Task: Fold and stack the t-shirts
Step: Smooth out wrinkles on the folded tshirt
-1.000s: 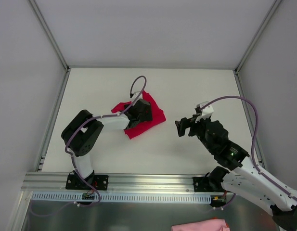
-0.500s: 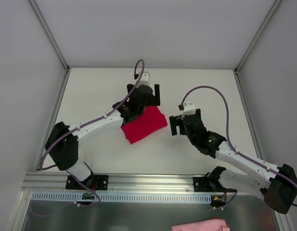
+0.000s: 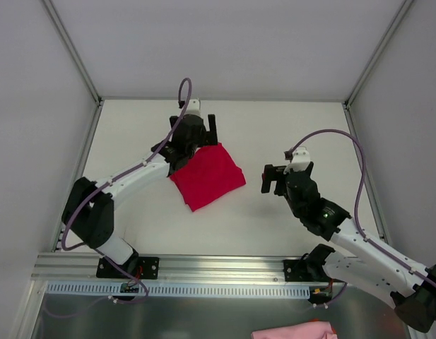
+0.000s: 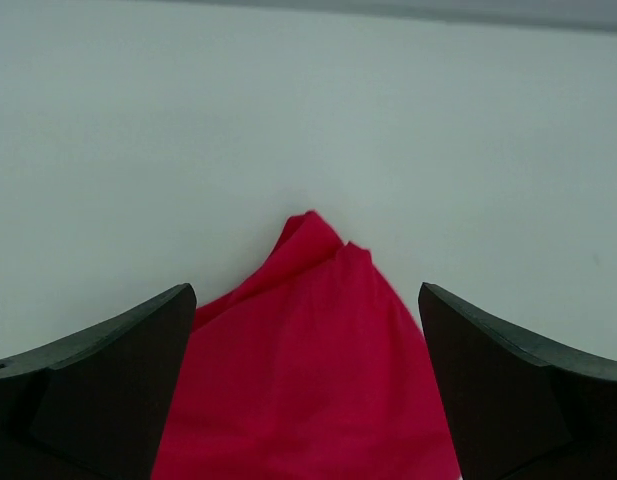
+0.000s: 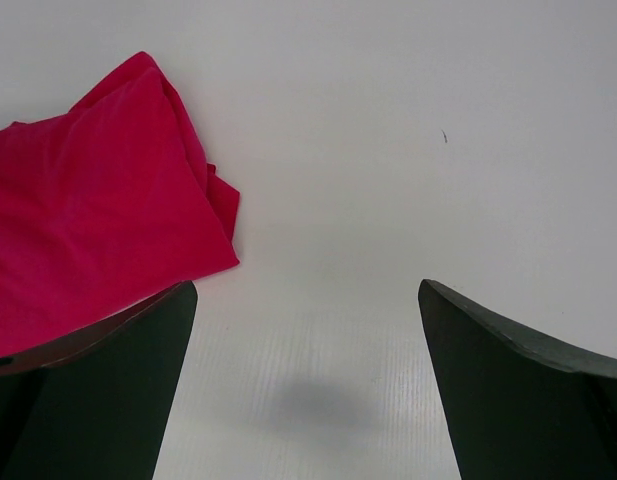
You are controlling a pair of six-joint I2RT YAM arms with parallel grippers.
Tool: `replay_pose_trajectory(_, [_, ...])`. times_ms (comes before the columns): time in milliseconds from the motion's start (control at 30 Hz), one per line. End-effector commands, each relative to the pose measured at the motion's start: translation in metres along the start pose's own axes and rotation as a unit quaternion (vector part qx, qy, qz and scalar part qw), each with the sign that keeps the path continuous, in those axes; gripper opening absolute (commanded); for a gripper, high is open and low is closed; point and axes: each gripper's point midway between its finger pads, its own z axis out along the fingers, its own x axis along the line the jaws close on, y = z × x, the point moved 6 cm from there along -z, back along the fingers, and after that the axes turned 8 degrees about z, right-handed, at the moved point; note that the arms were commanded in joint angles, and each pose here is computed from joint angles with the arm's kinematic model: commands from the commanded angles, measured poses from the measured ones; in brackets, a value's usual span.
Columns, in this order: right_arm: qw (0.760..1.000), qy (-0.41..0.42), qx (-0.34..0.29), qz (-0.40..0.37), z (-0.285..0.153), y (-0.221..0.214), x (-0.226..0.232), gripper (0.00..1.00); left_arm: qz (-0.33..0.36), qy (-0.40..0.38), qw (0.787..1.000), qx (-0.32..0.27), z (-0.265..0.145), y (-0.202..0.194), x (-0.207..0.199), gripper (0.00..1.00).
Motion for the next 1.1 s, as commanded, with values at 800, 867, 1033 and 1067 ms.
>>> replay_pose_trajectory(800, [1.0, -0.011, 0.005, 0.012, -0.002, -0.004, -0.004, 1.0, 0.06, -0.051, 0.989, 0.128, 0.097, -0.085, -0.02, 0.88])
replay_pose_trajectory(867, [1.0, -0.014, 0.008, 0.009, 0.0, -0.004, -0.003, 1.0, 0.062, -0.05, 0.989, 0.128, 0.097, -0.084, -0.019, 0.84])
replay_pose_trajectory(1033, [1.0, -0.018, 0.009, 0.005, 0.002, -0.004, -0.003, 1.0, 0.064, -0.049, 0.988, 0.13, 0.1, -0.085, -0.017, 0.71])
replay_pose_trajectory(1067, [1.0, -0.017, 0.009, 0.006, 0.001, -0.004, -0.003, 1.0, 0.063, -0.048, 0.988, 0.131, 0.102, -0.084, -0.016, 0.62])
